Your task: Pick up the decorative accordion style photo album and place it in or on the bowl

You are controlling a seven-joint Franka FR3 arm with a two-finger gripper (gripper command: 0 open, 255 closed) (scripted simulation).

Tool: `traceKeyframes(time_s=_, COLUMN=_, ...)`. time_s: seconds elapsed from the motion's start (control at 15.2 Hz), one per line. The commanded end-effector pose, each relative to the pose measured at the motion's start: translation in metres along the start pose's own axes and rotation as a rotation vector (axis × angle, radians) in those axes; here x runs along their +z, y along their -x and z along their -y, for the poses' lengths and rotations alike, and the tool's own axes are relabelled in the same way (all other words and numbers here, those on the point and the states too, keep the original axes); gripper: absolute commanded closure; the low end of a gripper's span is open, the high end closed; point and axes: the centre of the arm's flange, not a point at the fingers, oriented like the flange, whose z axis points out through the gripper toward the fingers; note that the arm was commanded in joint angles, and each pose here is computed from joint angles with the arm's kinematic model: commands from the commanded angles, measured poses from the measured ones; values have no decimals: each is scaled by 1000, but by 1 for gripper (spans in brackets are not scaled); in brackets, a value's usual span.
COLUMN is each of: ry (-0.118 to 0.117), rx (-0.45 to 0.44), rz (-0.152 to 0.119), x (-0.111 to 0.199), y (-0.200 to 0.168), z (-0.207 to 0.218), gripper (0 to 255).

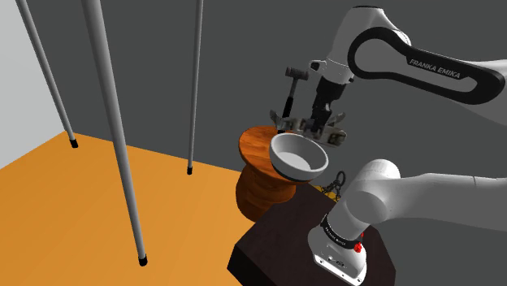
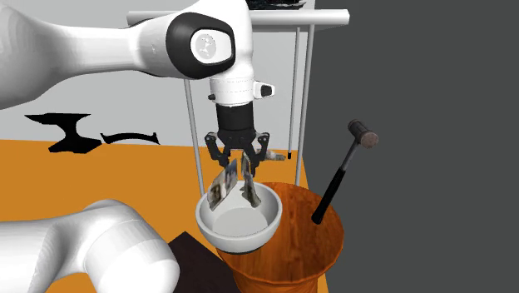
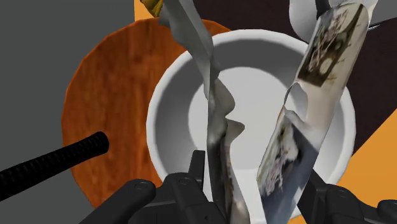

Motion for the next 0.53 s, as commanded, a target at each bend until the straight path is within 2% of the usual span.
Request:
traceKeyframes(time_s=0.0, ry=-27, rx=2, rz=10, x=64, y=31, z=25, gripper=255)
traceKeyframes(time_s=0.46, ry=-27, rx=2, rz=10, x=70, y=30, z=25, gripper=255)
